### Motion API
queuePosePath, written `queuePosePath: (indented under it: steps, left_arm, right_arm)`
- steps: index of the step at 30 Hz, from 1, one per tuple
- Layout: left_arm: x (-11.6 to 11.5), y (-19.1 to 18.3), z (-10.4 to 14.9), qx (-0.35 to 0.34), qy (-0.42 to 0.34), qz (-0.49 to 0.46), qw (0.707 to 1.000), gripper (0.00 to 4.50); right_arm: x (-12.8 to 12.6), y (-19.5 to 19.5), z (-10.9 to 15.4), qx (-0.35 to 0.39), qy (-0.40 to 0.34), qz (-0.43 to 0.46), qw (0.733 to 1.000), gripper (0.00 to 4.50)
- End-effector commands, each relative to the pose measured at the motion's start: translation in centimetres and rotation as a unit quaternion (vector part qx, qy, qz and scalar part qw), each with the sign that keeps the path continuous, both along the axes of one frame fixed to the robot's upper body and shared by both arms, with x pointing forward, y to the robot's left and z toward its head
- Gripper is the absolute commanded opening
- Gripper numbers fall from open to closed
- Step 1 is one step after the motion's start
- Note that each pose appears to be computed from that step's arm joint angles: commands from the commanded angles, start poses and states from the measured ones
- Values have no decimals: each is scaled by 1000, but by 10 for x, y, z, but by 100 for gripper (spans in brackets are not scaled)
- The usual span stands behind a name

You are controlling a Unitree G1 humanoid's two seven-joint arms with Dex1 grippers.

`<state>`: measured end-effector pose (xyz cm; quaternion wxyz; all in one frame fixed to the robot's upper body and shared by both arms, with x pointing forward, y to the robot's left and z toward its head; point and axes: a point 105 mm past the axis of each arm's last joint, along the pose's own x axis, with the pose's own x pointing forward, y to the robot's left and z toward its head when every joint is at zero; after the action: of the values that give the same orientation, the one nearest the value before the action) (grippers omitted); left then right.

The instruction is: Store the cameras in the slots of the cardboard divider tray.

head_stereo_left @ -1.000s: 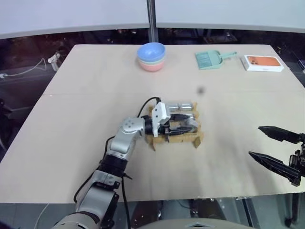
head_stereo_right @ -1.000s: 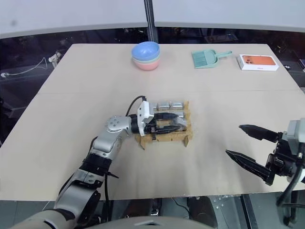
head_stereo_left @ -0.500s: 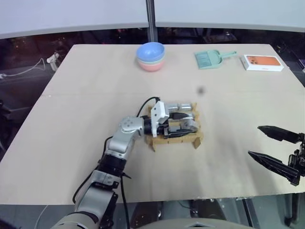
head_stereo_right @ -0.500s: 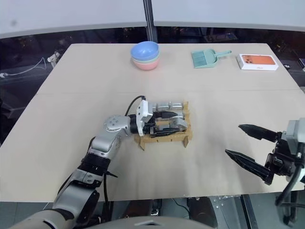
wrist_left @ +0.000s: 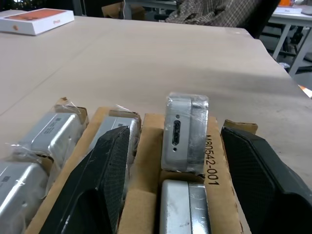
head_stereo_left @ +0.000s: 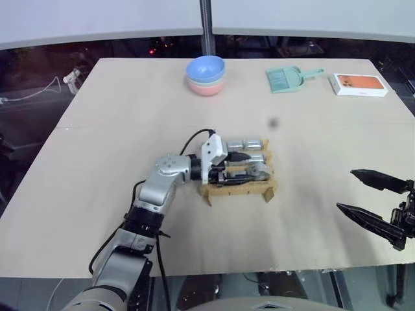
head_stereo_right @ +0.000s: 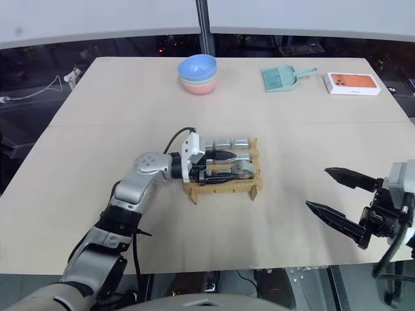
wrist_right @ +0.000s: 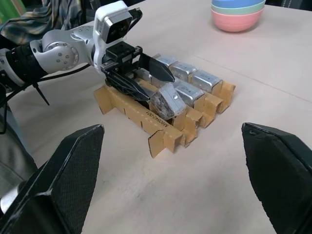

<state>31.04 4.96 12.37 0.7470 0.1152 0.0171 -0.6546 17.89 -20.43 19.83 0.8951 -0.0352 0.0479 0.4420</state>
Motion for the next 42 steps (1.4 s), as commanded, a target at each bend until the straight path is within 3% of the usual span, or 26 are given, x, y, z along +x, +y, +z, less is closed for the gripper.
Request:
queuePosePath:
  steps: [1,4,5,12,22,29,42]
  left_arm:
    - [-3,1,-21,56,25,5,998,219]
    - [-2,1,-22,64,42,14,997,73]
    - [-1,2,-25,75,39,14,996,63]
    - [-3,-2,-11,80,22,-3,997,63]
    - [-3,3,14,214,-12,-29,976,63]
    - [9,-17,24,279,-123,-9,952,63]
    - [9,-28,57,281,-118,-16,952,63]
  right_arm:
    - [-1,1,5,-1,-17,0,1000,450]
    - [0,0,7,2,-24,-6,1000,450]
    - [0,1,7,2,-25,-7,1000,450]
    - [2,0,8,1,-28,-11,1000,450]
    - [3,2,6,-5,-30,-10,999,450]
    - [3,2,6,0,-36,-20,999,450]
    - [3,1,5,2,-41,-26,999,450]
